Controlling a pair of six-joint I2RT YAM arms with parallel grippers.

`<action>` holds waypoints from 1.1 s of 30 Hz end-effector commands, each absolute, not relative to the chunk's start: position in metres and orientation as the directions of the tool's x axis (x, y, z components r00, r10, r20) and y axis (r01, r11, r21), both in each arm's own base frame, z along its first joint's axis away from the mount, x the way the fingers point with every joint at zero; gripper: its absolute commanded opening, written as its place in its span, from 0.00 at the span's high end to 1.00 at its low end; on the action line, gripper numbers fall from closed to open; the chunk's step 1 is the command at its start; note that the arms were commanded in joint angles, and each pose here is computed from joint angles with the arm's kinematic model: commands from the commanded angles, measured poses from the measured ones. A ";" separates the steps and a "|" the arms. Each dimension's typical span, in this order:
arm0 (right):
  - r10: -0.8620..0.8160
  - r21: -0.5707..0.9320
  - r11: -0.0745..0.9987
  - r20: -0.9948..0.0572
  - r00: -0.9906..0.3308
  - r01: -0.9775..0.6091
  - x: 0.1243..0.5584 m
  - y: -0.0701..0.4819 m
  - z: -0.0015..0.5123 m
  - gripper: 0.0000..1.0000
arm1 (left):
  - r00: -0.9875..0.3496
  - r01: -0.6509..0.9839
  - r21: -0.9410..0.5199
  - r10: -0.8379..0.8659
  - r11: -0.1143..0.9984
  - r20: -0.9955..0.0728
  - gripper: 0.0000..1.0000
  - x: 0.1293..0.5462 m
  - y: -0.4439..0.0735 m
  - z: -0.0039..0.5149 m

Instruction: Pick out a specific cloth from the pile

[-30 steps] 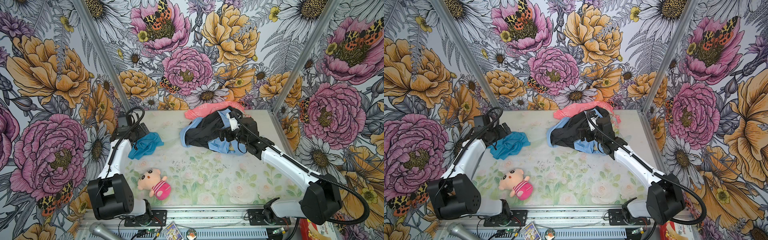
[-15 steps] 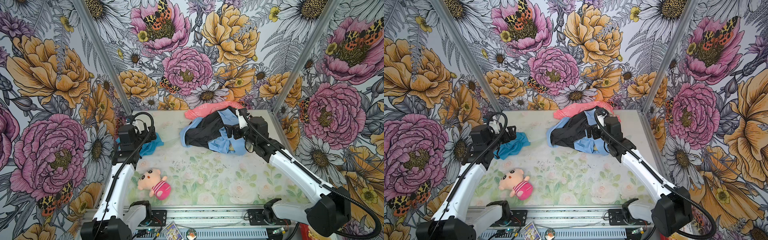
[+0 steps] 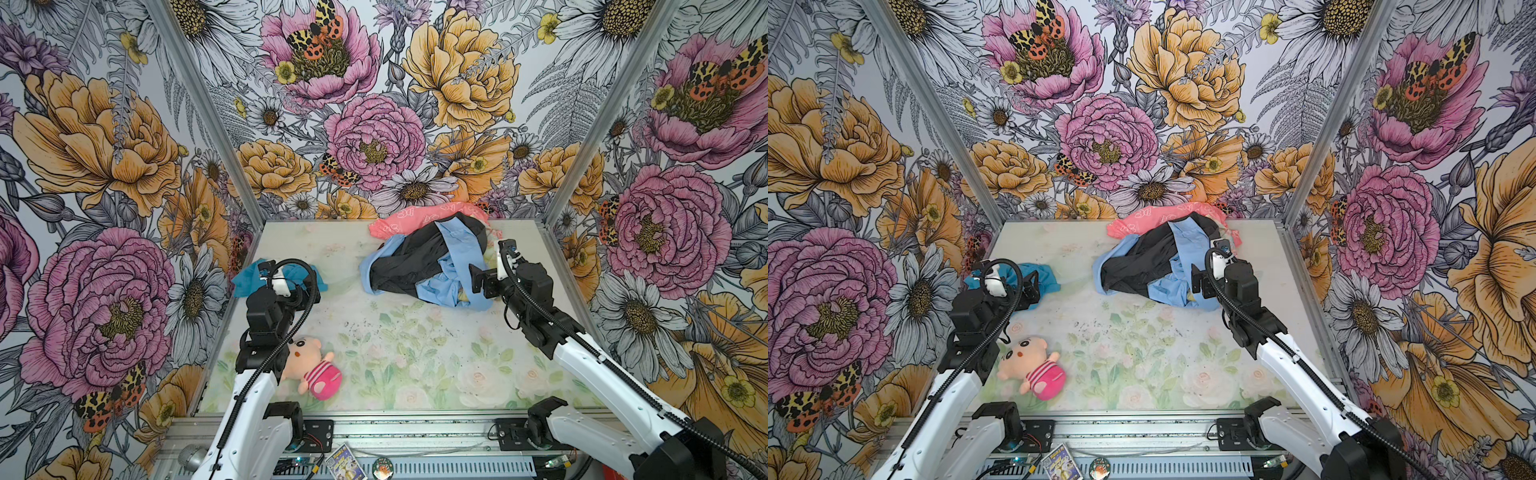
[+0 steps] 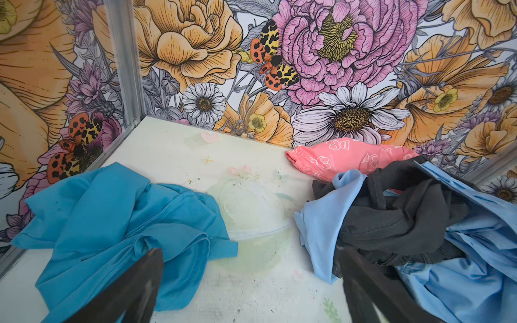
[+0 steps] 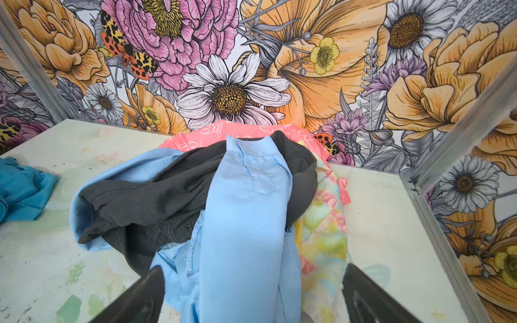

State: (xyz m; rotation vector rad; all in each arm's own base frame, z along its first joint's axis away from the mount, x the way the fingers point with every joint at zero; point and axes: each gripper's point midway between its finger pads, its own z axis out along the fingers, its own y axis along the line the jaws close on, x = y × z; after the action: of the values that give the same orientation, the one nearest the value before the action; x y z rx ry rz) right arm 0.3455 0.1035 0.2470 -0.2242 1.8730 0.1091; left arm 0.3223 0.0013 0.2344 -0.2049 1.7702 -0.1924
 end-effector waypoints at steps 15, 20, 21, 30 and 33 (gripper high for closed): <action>-0.069 -0.068 0.998 -0.972 -0.222 -0.015 0.347 0.063 0.186 0.01 | -0.184 -0.215 -0.054 -0.095 0.975 -0.978 0.01 0.331 0.034 0.173; -0.087 -0.089 0.996 -0.972 -0.219 -0.002 0.359 0.056 0.186 0.00 | -0.188 -0.202 -0.062 -0.101 0.977 -0.977 0.01 0.352 0.033 0.158; -0.094 -0.096 0.995 -0.971 -0.221 -0.002 0.361 0.055 0.185 0.00 | -0.182 -0.204 -0.061 -0.099 0.977 -0.978 0.01 0.356 0.033 0.157; -0.091 -0.111 0.992 -0.954 -0.287 0.056 0.369 0.019 0.157 0.00 | -0.142 -0.201 -0.076 -0.106 0.977 -0.984 0.01 0.386 0.038 0.150; -0.088 -0.116 0.990 -0.950 -0.301 0.076 0.373 0.008 0.142 0.00 | -0.154 -0.187 -0.070 -0.100 0.980 -0.983 0.01 0.394 0.036 0.140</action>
State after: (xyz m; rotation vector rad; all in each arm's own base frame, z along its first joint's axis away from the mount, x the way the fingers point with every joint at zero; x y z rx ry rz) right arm 0.3681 0.0118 0.1440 -0.0059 1.8962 -0.1625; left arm 0.3816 0.0360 0.1212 -0.2382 1.8153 0.0906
